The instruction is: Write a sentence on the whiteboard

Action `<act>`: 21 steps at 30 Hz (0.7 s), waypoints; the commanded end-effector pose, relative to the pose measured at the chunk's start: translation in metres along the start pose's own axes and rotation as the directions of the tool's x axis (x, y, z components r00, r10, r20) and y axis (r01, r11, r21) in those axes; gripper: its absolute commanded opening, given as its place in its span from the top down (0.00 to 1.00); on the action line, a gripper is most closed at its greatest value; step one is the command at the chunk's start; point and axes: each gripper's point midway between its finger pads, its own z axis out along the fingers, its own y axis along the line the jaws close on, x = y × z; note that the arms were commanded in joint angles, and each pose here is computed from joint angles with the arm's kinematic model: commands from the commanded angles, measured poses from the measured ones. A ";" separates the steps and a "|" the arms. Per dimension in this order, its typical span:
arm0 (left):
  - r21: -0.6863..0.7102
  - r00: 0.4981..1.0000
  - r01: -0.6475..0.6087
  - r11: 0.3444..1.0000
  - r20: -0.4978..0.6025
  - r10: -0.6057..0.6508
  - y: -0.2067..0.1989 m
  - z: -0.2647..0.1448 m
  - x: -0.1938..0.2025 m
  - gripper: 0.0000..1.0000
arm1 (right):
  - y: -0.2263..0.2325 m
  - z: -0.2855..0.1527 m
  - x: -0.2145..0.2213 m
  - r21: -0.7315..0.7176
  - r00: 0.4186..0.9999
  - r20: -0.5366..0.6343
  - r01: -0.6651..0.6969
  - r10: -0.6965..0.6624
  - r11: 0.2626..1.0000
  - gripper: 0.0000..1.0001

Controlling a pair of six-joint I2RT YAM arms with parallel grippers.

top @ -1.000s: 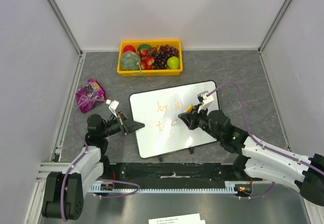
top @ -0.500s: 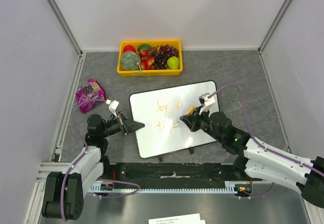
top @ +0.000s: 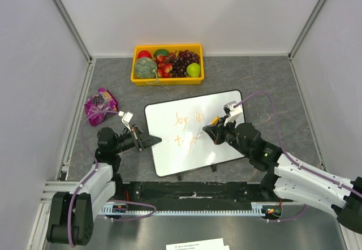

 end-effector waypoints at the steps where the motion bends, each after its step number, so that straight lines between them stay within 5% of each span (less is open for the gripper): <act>1: -0.001 0.996 -0.084 0.996 -0.007 0.084 0.007 -0.001 0.006 0.98 | 0.013 -0.007 -0.043 -0.031 0.994 0.104 0.016 -0.013 0.999 1.00; 21: 0.000 0.996 -0.088 0.996 -0.006 0.088 0.006 -0.001 0.006 0.98 | -0.004 0.007 -0.022 0.008 0.995 0.096 -0.016 0.015 1.000 1.00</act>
